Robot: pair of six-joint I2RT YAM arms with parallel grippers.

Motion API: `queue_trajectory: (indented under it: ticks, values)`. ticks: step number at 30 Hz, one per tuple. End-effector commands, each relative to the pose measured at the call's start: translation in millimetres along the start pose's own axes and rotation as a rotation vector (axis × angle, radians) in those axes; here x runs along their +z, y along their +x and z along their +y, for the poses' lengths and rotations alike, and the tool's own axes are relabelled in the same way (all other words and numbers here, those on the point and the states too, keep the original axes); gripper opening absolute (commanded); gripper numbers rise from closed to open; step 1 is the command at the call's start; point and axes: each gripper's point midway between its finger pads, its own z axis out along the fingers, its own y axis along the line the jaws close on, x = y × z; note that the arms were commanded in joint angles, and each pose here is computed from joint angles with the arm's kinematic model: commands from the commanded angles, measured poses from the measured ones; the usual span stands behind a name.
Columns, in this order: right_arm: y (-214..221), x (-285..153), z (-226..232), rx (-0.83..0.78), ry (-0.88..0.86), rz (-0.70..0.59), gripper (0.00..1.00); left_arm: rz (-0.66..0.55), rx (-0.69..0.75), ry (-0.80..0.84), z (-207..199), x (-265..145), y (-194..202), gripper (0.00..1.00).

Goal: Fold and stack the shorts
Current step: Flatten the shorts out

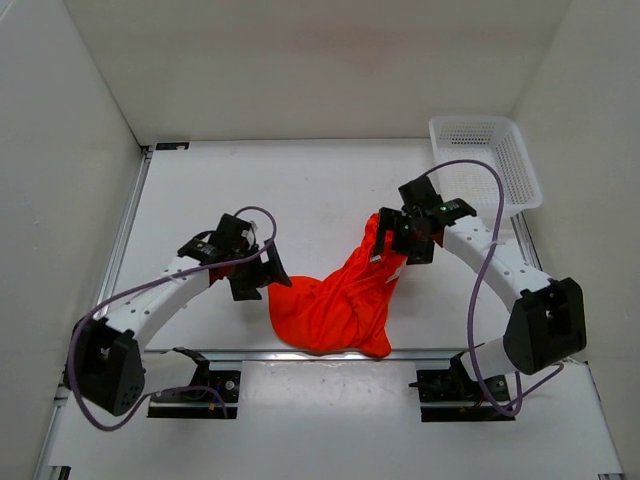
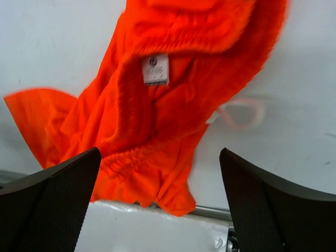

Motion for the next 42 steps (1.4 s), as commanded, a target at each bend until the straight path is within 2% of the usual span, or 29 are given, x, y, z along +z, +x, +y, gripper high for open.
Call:
queue_trajectory:
  ticks: [1,4,9,12,13,15,16,17,18,19,20,22,25,27,28,29,30,31,32,33,34,37,39,40,42]
  values:
    - [26.8,-5.3,21.9,0.044,-0.062,0.047,0.99,-0.003,-0.012,-0.039,-6.3,25.0,-0.1,0.99]
    - [57.5,4.0,46.8,0.064,-0.113,0.108,0.99,0.054,0.003,-0.103,-2.7,49.1,8.3,0.99]
    - [68.6,12.8,75.8,0.058,-0.113,0.122,0.99,0.110,0.006,-0.132,-1.6,68.7,25.0,0.99]
    - [69.3,34.7,78.3,0.049,-0.031,0.130,0.99,0.114,0.003,-0.152,3.0,75.2,24.9,0.86]
    - [68.4,38.1,82.1,0.037,-0.023,0.125,0.97,0.111,0.003,-0.169,4.9,78.6,22.9,0.70]
    - [72.9,51.8,76.3,0.026,0.031,0.142,0.87,0.109,0.022,-0.181,6.2,82.1,19.5,0.48]
    - [69.8,53.9,78.2,0.015,0.045,0.123,0.71,0.113,0.021,-0.186,5.0,85.2,17.6,0.35]
    - [71.3,53.4,76.5,0.015,0.052,0.129,0.61,0.120,0.030,-0.192,7.1,86.8,18.5,0.13]
    - [73.6,56.8,70.8,0.012,0.081,0.137,0.49,0.112,0.032,-0.183,2.9,86.2,15.2,0.10]
    - [72.3,57.2,69.0,0.001,0.088,0.129,0.24,0.108,0.034,-0.183,2.8,87.1,10.2,0.10]
    - [73.2,56.6,64.7,-0.001,0.107,0.131,0.13,0.108,0.034,-0.183,2.8,87.1,10.1,0.10]
    - [59.0,48.2,59.5,0.006,0.116,0.085,0.00,0.075,0.031,-0.162,0.9,82.8,-10.1,0.10]
    - [20.3,25.9,59.5,-0.009,0.091,-0.015,0.00,-0.032,0.000,-0.100,-4.1,59.8,-58.5,0.10]
    - [-27.2,0.2,66.7,-0.021,0.049,-0.121,0.00,-0.109,-0.002,-0.058,-12.9,36.8,-89.1,0.10]
    - [-43.7,-11.0,69.4,-0.027,0.034,-0.157,0.00,-0.190,0.002,-0.030,-22.9,15.9,-123.5,0.10]
    - [-60.6,-19.1,72.9,-0.034,0.020,-0.193,0.00,-0.205,-0.001,-0.035,-25.2,2.3,-133.8,0.10]
    - [-98.3,-45.6,81.7,-0.047,-0.021,-0.288,0.00,-0.231,0.003,-0.029,-31.0,-12.5,-146.3,0.10]
    - [-112.0,-59.2,82.7,-0.048,-0.026,-0.317,0.00,-0.304,0.031,-0.002,-48.3,-40.4,-176.5,0.10]
    - [-129.4,-71.7,82.4,-0.042,-0.041,-0.352,0.00,-0.304,0.026,-0.030,-47.0,-50.9,-182.4,0.10]
    - [-152.6,-101.9,93.0,-0.055,-0.083,-0.437,0.00,-0.341,0.033,-0.031,-52.3,-67.2,-193.0,0.10]
    - [-161.2,-119.5,96.7,-0.058,-0.111,-0.477,0.00,-0.417,0.051,0.000,-67.1,-96.7,-212.6,0.10]
    - [-172.1,-164.9,99.3,-0.067,-0.157,-0.578,0.00,-0.467,0.045,0.013,-74.6,-125.2,-223.6,0.10]
    - [-162.6,-163.0,85.8,-0.067,-0.129,-0.569,0.00,-0.491,0.048,0.030,-78.0,-139.8,-223.0,0.10]
    - [-155.6,-175.6,82.2,-0.066,-0.144,-0.594,0.00,-0.490,0.051,0.040,-79.1,-142.3,-219.0,0.10]
    - [-137.9,-169.4,64.7,-0.060,-0.103,-0.577,0.00,-0.473,0.034,0.033,-70.6,-140.5,-203.1,0.10]
